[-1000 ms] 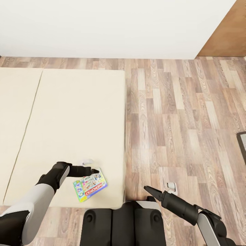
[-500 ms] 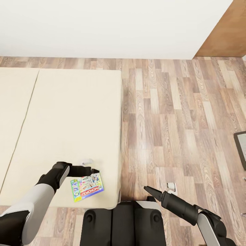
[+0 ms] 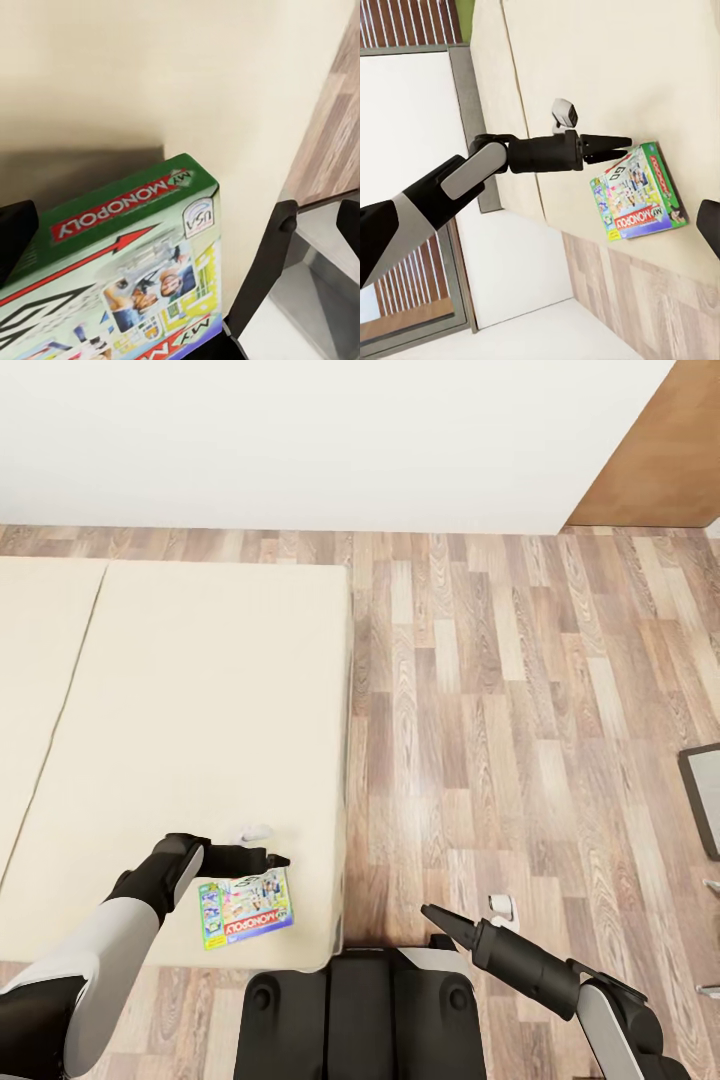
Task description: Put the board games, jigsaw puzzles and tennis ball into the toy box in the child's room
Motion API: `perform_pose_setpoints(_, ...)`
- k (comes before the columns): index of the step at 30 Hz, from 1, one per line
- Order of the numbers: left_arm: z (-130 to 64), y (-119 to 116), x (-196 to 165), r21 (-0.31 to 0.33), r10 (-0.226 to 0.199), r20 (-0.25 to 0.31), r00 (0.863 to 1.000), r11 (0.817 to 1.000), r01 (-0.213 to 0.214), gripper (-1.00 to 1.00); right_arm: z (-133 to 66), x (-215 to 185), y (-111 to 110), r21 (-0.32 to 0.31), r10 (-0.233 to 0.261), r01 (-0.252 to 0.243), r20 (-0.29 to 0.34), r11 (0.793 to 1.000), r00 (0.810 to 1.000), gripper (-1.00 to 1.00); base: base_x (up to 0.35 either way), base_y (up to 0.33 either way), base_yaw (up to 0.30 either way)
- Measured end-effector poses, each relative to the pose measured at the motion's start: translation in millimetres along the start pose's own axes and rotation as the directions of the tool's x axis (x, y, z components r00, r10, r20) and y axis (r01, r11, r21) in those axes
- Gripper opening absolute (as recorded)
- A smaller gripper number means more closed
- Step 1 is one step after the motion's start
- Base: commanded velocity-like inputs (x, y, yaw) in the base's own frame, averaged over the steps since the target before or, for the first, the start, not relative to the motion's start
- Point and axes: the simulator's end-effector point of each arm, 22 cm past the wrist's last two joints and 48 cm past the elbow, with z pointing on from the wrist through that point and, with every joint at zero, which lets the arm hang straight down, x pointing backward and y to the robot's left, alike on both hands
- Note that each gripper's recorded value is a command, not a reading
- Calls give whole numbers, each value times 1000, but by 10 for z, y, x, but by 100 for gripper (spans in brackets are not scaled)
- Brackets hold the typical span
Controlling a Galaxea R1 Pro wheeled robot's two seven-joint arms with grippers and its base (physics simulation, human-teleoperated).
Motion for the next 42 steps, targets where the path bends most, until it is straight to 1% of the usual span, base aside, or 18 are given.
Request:
perform_pose_setpoints(7, -25, 15, -30, 2, -3, 9, 1000, 1000, 3, 100, 0, 1, 0, 0, 0, 0, 0, 1000, 1000, 100, 0, -5, 0)
perform_pose_setpoints(10, -81, 7, -132, 6, 5, 32, 999, 1000, -6, 100, -1, 1, 0, 0, 0, 0, 0, 1000, 1000, 100, 0, 0, 0)
perform_pose_setpoints(11, -124, -13, -213, 12, 13, 50, 999, 1000, -14, 100, -1, 1, 0, 0, 0, 0, 0, 1000, 1000, 100, 0, 0, 0)
perform_pose_setpoints(13, -177, -33, -293, 20, 23, 67, 997, 1000, -24, 100, 0, 1, 1, -1, 0, 0, 0, 1000, 1000, 100, 0, 0, 0)
perform_pose_setpoints(15, -278, -31, -395, 32, 30, 88, 996, 999, -33, 100, 0, 1, 0, 0, 0, 0, 0, 1000, 1000, 100, 0, 0, 0)
perform_pose_setpoints(16, -353, -9, -439, 40, 30, 95, 995, 999, -34, 100, 0, 1, 1, 0, 0, 0, 0, 1000, 1000, 100, 0, 0, 0)
perform_pose_setpoints(20, -550, 112, -483, 55, 19, 97, 995, 998, -25, 100, 0, 2, -1, 0, 0, 0, 0, 1000, 1000, 100, 0, 0, 0)
perform_pose_setpoints(22, -613, 182, -490, 49, 17, 98, 995, 999, -22, 100, 0, 2, -2, 0, 1, -1, 0, 1000, 1000, 100, 0, 0, 0)
perform_pose_setpoints(25, -761, 374, -500, 25, 13, 101, 995, 1000, -15, 100, -1, 4, -4, 1, 1, -1, 0, 1000, 1000, 100, 0, 0, 0)
perform_pose_setpoints(27, -818, 451, -501, 14, 11, 102, 995, 1000, -12, 100, -1, 5, -5, 1, 2, -2, 0, 1000, 1000, 100, 0, 0, 0)
perform_pose_setpoints(34, -931, 620, -481, -13, 9, 100, 995, 1000, -8, 100, -1, 4, -5, 1, 1, -1, 0, 1000, 1000, 100, 0, 0, 0)
perform_pose_setpoints(42, -944, 680, -425, -23, 5, 91, 996, 1000, -3, 100, -1, 3, -6, 1, 2, -2, 0, 1000, 1000, 100, 0, 0, 0)
